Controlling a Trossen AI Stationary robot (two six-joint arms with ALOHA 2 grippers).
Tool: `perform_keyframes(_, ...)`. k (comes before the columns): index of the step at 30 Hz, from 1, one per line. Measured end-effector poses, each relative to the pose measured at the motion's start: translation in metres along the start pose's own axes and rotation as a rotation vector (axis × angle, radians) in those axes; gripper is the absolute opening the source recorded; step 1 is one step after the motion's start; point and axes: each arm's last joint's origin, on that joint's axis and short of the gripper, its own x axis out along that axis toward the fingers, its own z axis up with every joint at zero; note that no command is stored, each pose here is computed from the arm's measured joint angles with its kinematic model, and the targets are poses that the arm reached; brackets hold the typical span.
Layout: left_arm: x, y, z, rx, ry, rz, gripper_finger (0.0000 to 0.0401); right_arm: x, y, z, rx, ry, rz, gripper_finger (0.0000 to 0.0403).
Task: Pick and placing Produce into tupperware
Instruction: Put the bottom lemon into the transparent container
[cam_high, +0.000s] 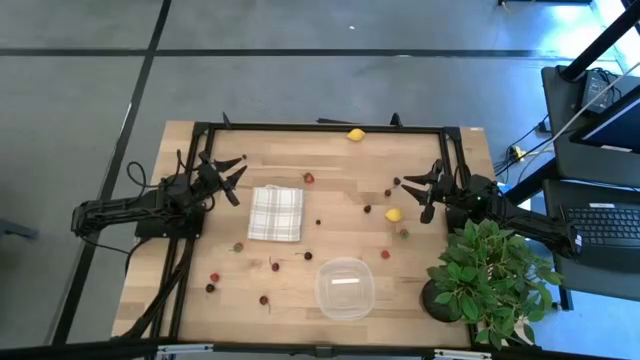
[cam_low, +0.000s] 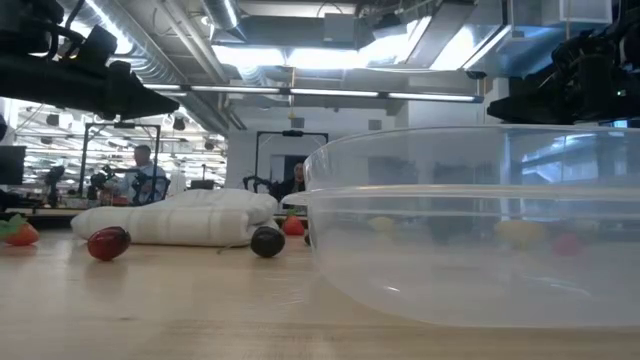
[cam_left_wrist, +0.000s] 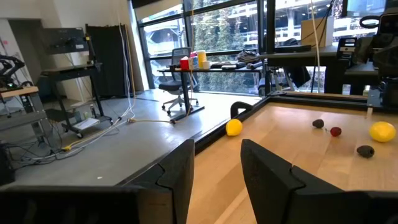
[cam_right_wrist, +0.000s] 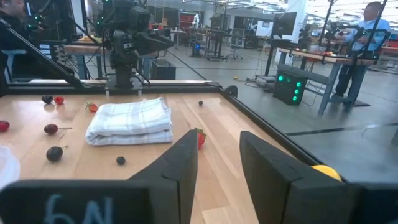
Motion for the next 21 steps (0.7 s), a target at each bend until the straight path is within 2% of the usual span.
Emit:
perform_keyframes(5, 0.0, 0.0, -0.0001, 0.0, 0.001, 0.0, 0.0126, 0.0, -0.0001, 0.0015, 0.059, -0.015, -0.001, 0.0123)
perform_keyframes(12, 0.0, 0.0, -0.0001, 0.0, 0.001, 0.0, 0.0126, 0.0, 0.0002, 0.0004, 0.059, -0.004, 0.003, 0.0123)
perform_keyframes(17, 0.0, 0.0, 0.0, 0.0, 0.0, 0.001, 0.0126, 0.0, 0.0002, 0.0011, 0.113, -0.011, 0.003, 0.0123)
perform_keyframes(21, 0.0, 0.0, 0.0, 0.0, 0.0, 0.001, 0.0126, 0.0, 0.0003, 0.0023, 0.159, -0.024, 0.011, 0.0143)
